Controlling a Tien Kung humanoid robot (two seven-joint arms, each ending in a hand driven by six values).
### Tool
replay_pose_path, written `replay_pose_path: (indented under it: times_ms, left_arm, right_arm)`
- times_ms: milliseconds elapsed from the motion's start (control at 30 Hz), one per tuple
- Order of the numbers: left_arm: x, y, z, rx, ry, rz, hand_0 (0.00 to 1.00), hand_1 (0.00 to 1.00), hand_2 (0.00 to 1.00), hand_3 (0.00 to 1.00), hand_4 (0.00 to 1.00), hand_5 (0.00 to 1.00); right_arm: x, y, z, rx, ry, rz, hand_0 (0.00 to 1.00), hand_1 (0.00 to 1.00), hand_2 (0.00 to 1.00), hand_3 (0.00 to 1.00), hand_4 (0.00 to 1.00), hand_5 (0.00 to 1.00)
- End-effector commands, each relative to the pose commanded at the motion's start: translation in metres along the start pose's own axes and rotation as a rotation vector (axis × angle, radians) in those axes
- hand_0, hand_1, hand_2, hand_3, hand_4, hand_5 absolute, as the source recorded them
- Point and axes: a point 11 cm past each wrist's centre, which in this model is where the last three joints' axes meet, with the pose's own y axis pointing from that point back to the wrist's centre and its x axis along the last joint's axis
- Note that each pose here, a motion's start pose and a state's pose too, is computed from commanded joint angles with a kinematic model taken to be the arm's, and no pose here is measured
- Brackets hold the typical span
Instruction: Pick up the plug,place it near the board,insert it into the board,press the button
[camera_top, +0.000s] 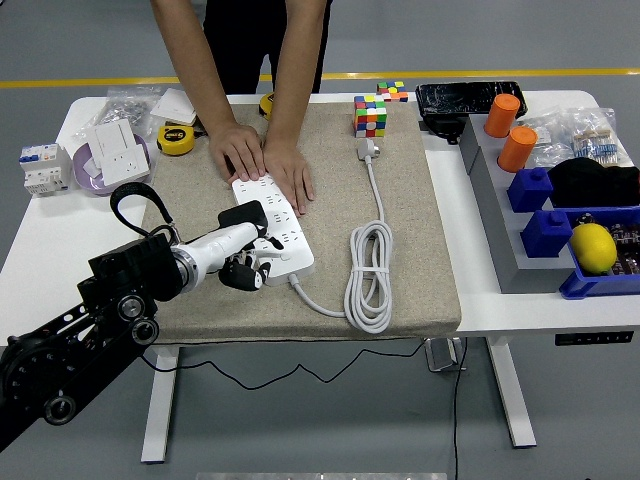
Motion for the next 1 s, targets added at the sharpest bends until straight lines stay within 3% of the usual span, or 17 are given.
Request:
replay_pose_path:
  times_ms: [233, 533, 667, 733, 1000]
  left_arm:
    - [-0.005, -0.004, -0.006, 0.021, 0.001, -0.011, 0.126, 0.067, 0.168, 0.891, 0.392, 0.059]
    - [-0.005, -0.006, 0.002, -0.007, 0.008, -0.001, 0.126, 0.065, 0.168, 0.885, 0.393, 0.052]
    - [-0.011, -0.005, 0.006, -0.034, 0.024, -0.035, 0.126, 0.065, 0.168, 0.885, 0.393, 0.052]
    - [-0.013, -0.005, 0.005, -0.030, 0.018, -0.049, 0.126, 0.064, 0.171, 0.832, 0.396, 0.041]
    - [-0.015, -0.007, -0.001, -0.001, -0.007, -0.052, 0.126, 0.064, 0.171, 0.836, 0.391, 0.042]
  right_arm:
    - [0.001, 0.000, 0.002, -0.005, 0.002, 0.002, 0.788, 0.709, 0.701, 0.678, 0.998, 0.784]
    - [0.001, 0.000, 0.001, -0.002, 0.005, 0.001, 0.788, 0.709, 0.701, 0.678, 0.998, 0.788]
    - [0.001, 0.000, 0.002, -0.005, 0.006, 0.002, 0.788, 0.709, 0.701, 0.678, 0.998, 0.788]
    - [0.001, 0.000, 0.002, -0.006, 0.006, 0.002, 0.787, 0.709, 0.701, 0.679, 0.998, 0.788]
    - [0.001, 0.000, 0.002, -0.006, 0.006, 0.002, 0.787, 0.709, 0.701, 0.679, 0.998, 0.789]
